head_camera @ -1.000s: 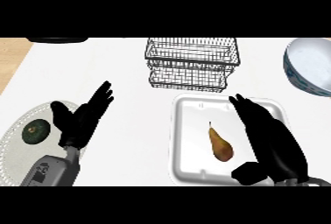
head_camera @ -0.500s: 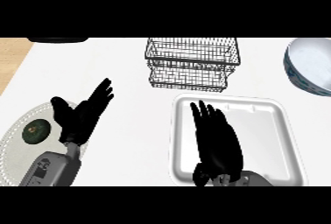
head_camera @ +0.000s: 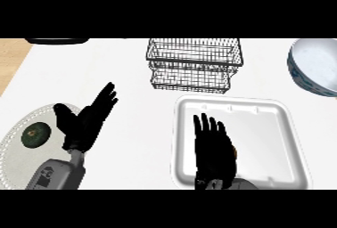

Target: Pick the pear from the tray and place it in the tiered basket

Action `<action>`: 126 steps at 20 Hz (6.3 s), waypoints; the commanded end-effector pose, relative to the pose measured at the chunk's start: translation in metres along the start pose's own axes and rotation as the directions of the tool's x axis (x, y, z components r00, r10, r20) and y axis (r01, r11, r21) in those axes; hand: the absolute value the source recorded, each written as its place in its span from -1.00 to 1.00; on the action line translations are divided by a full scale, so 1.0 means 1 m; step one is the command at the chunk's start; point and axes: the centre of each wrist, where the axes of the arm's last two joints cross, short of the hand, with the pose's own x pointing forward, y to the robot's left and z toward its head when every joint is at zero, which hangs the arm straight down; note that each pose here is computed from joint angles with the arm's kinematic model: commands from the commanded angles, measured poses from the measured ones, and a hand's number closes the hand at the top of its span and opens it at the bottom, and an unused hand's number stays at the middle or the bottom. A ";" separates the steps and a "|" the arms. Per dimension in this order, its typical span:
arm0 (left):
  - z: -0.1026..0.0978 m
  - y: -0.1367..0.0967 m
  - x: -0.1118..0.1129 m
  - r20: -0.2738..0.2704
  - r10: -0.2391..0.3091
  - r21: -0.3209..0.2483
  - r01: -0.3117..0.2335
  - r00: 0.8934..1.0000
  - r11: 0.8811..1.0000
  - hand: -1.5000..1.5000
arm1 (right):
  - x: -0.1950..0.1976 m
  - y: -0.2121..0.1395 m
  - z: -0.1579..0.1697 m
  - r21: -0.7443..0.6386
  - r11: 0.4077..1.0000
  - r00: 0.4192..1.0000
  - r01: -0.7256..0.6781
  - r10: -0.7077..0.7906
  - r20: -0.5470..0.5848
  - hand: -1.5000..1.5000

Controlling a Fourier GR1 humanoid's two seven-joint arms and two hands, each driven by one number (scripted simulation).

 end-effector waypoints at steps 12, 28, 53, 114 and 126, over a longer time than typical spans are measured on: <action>0.004 -0.006 -0.008 -0.014 0.003 -0.005 -0.003 1.000 1.000 0.00 | -0.015 0.034 0.000 -0.030 0.995 0.977 -0.093 0.085 -0.197 -1.00; -0.009 0.019 -0.003 -0.011 -0.009 -0.004 0.009 1.000 1.000 0.00 | -0.064 0.034 -0.028 -0.045 0.998 0.977 -0.038 0.028 -0.214 -1.00; -0.006 0.011 -0.002 -0.004 -0.015 -0.005 0.015 1.000 1.000 0.00 | -0.057 0.092 -0.069 0.024 1.000 0.999 -0.003 0.004 -0.052 1.00; -0.007 0.004 0.004 0.000 -0.013 -0.045 0.013 1.000 0.999 0.00 | -0.003 -0.273 -0.071 -0.612 0.627 0.836 0.482 -0.538 0.108 1.00; -0.014 0.002 0.016 0.033 -0.028 -0.058 0.030 0.999 0.998 0.00 | 0.034 -0.237 -0.136 -0.540 0.498 0.677 0.679 -0.710 0.196 1.00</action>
